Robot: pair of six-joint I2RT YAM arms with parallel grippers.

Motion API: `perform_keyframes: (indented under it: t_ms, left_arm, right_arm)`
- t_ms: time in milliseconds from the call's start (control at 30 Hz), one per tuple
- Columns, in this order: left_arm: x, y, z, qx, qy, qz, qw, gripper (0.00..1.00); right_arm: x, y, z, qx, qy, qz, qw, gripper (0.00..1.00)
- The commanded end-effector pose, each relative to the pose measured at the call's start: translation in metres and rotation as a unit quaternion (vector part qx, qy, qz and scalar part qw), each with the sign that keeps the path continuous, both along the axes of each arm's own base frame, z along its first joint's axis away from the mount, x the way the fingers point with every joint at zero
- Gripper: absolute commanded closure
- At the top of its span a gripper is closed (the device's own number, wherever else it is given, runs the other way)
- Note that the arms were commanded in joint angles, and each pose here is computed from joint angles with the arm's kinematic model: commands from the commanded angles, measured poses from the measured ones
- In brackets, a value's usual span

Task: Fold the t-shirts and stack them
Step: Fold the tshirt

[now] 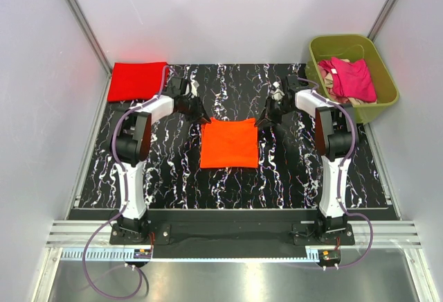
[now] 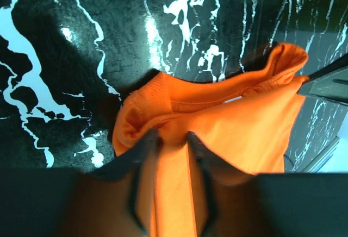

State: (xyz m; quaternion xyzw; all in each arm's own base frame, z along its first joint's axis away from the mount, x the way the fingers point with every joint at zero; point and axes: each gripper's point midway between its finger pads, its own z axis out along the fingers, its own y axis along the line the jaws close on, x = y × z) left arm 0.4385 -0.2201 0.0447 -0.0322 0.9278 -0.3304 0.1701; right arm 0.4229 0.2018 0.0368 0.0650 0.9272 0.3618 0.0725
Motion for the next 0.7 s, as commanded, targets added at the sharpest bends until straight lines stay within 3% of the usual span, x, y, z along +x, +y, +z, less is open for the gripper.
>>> perform_keyframes:
  t_ms: [0, 100, 400, 667]
  left_arm:
    - [0.013, -0.002, 0.017, -0.005, -0.027, 0.001, 1.000, 0.81]
    - [0.010, 0.004, 0.032, 0.006, -0.040, 0.006, 0.999, 1.00]
    - [-0.025, 0.024, 0.081, 0.021, -0.061, 0.036, 0.997, 1.00]
    - [-0.016, 0.049, 0.054, 0.046, -0.029, 0.068, 0.996, 1.00]
  right_arm:
    - [0.008, 0.002, 0.018, 0.008, -0.021, 0.004, 1.000, 0.92]
    - [0.005, 0.000, 0.031, 0.003, -0.022, 0.001, 1.000, 0.96]
    - [-0.016, 0.005, 0.087, 0.035, -0.041, -0.007, 0.999, 0.99]
    - [0.013, 0.016, 0.071, 0.040, -0.041, -0.006, 0.998, 0.98]
